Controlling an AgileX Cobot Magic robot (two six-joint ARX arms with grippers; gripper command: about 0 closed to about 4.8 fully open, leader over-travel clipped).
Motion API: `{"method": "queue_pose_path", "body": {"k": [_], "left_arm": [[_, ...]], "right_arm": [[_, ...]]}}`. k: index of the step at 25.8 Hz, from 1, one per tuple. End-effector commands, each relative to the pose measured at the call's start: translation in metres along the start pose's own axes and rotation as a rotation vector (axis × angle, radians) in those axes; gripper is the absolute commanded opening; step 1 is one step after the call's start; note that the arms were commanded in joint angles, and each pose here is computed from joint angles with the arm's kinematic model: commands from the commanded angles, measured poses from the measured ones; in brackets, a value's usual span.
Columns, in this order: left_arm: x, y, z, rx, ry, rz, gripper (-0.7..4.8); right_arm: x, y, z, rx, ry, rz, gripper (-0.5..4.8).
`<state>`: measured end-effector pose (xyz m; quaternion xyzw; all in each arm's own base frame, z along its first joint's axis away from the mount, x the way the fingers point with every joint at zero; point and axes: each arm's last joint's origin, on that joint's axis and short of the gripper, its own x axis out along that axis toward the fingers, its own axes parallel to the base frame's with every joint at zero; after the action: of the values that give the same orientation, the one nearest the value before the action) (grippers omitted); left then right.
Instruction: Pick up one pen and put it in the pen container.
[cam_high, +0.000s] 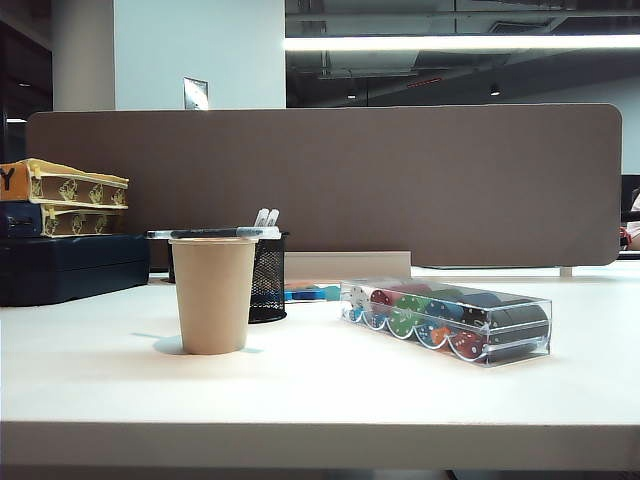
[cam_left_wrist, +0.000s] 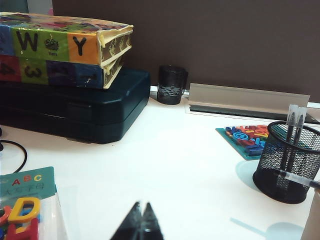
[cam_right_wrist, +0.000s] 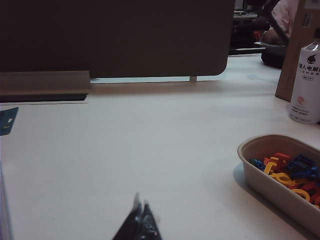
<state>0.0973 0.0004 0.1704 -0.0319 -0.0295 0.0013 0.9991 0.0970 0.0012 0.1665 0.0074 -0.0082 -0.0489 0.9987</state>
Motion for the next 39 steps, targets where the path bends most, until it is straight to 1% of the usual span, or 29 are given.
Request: {"method": "queue_pose_path", "body": {"k": [1, 13, 21, 23, 24, 26, 27, 29, 31, 32, 33, 36, 38, 39], "left_arm": [[0.0, 0.0, 0.002, 0.004, -0.015, 0.0, -0.06], [0.0, 0.0, 0.003, 0.004, -0.016, 0.0, -0.06], [0.0, 0.0, 0.004, 0.004, -0.026, -0.006, -0.01], [0.0, -0.001, 0.008, 0.005, -0.063, -0.03, 0.14], [-0.001, -0.003, 0.011, 0.007, -0.086, -0.072, 0.56], [-0.002, -0.005, 0.016, 0.011, -0.089, -0.155, 0.62], [-0.003, -0.006, 0.019, 0.014, -0.096, -0.188, 0.62], [-0.004, -0.007, 0.023, 0.015, -0.109, -0.19, 0.62], [-0.005, -0.007, 0.028, 0.016, -0.121, -0.192, 0.62], [-0.005, -0.007, 0.031, 0.017, -0.13, -0.195, 0.63], [-0.006, -0.008, 0.035, 0.019, -0.142, -0.205, 0.64], [-0.009, -0.009, 0.042, 0.02, -0.144, -0.236, 0.68], [-0.009, -0.009, 0.044, -0.006, -0.123, -0.243, 0.77], [-0.009, -0.01, 0.044, -0.035, -0.118, -0.251, 0.9]], "right_arm": [[0.0, 0.0, 0.0, 0.004, -0.013, -0.004, -0.05], [0.0, 0.0, 0.002, 0.016, -0.029, -0.002, -0.05], [-0.001, 0.0, 0.01, 0.032, -0.116, 0.0, -0.05], [-0.001, 0.0, 0.011, 0.05, -0.125, 0.004, -0.04], [-0.001, 0.0, 0.013, 0.07, -0.136, 0.006, 0.02], [-0.001, 0.0, 0.016, 0.09, -0.172, 0.009, 0.02], [-0.002, 0.0, 0.02, 0.124, -0.214, 0.024, 0.11], [-0.004, 0.001, 0.025, 0.134, -0.262, 0.044, 0.19], [-0.005, 0.001, 0.03, 0.132, -0.267, 0.061, 0.24], [-0.005, 0.001, 0.033, 0.131, -0.275, 0.079, 0.33], [-0.006, 0.002, 0.036, 0.129, -0.285, 0.099, 0.53], [-0.009, 0.002, 0.045, 0.13, -0.306, 0.106, 0.56], [-0.01, 0.002, 0.048, 0.131, -0.312, 0.107, 0.56], [-0.01, 0.002, 0.049, 0.13, -0.313, 0.115, 0.56]]}}
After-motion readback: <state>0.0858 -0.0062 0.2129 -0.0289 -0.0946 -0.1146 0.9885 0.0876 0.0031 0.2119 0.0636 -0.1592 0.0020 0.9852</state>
